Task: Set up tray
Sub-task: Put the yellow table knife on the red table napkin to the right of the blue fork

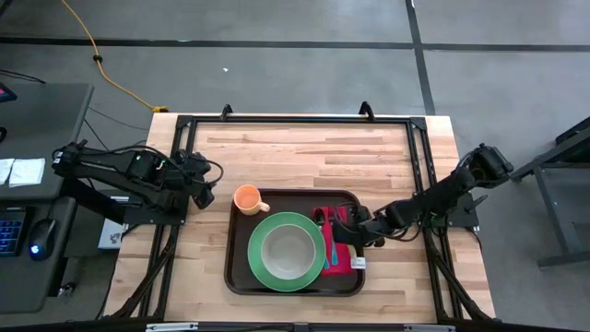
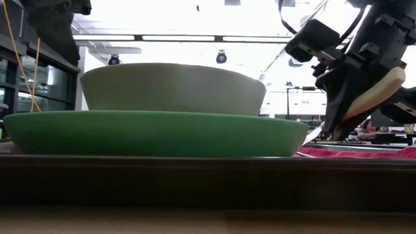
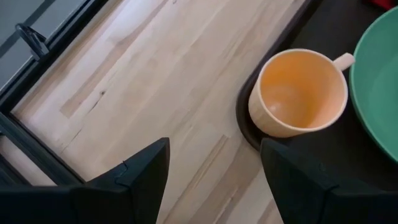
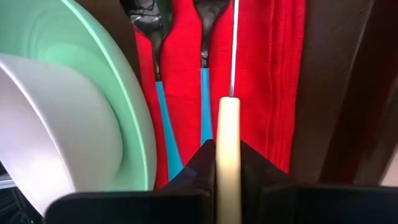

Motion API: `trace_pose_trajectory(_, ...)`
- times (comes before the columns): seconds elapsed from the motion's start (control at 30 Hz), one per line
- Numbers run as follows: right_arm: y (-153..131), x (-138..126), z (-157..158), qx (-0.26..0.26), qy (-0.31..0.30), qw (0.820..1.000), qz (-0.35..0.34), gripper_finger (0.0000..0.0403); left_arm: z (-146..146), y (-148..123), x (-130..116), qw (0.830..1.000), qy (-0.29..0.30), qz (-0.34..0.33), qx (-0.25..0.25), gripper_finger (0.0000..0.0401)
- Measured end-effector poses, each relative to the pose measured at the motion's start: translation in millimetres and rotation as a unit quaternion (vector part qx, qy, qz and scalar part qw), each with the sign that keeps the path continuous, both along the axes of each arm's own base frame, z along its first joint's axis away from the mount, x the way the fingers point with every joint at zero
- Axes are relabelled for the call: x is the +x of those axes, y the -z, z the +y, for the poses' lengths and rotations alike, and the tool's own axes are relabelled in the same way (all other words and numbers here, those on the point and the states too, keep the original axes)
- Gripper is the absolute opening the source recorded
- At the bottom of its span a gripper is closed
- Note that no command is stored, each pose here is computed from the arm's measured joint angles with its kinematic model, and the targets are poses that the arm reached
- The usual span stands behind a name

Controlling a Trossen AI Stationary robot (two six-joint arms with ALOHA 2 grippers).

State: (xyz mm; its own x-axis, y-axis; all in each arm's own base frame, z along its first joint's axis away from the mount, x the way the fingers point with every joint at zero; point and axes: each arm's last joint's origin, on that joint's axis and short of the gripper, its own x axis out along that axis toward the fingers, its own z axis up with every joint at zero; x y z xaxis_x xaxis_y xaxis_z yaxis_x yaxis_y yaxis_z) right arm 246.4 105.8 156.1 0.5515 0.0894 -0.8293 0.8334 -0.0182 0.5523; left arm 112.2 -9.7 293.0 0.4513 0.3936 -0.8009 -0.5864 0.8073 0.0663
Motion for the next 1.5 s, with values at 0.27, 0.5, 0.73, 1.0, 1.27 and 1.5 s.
trace_pose_trajectory(0.27,0.1,0.8,-2.2,0.002,0.003,1.0,0.002,0.0035,-0.5,0.3,0.0,1.0,0.007,0.004,-0.007,0.0282)
trace_pose_trajectory(0.5,0.5,0.4,-1.6,0.012,0.003,1.0,0.007,0.0036,-0.5,0.2,0.0,1.0,0.014,0.007,-0.003,0.0282)
trace_pose_trajectory(0.73,0.7,0.2,-1.8,0.011,0.003,1.0,0.009,0.002,-0.5,0.2,0.0,1.0,0.014,0.007,-0.003,0.0282)
trace_pose_trajectory(1.0,1.3,-0.6,-1.3,0.023,-0.002,1.0,0.019,0.004,-0.5,0.2,0.1,1.0,0.014,0.006,-0.003,0.0282)
trace_pose_trajectory(1.27,1.2,-0.6,-0.8,0.029,-0.004,0.999,0.02,0.0032,-0.6,0.2,0.1,1.0,0.015,0.006,-0.004,0.0282)
trace_pose_trajectory(1.5,0.8,-0.1,-0.2,0.036,-0.007,0.999,0.018,0.0048,-0.6,0.2,0.2,1.0,0.015,0.006,-0.004,0.0282)
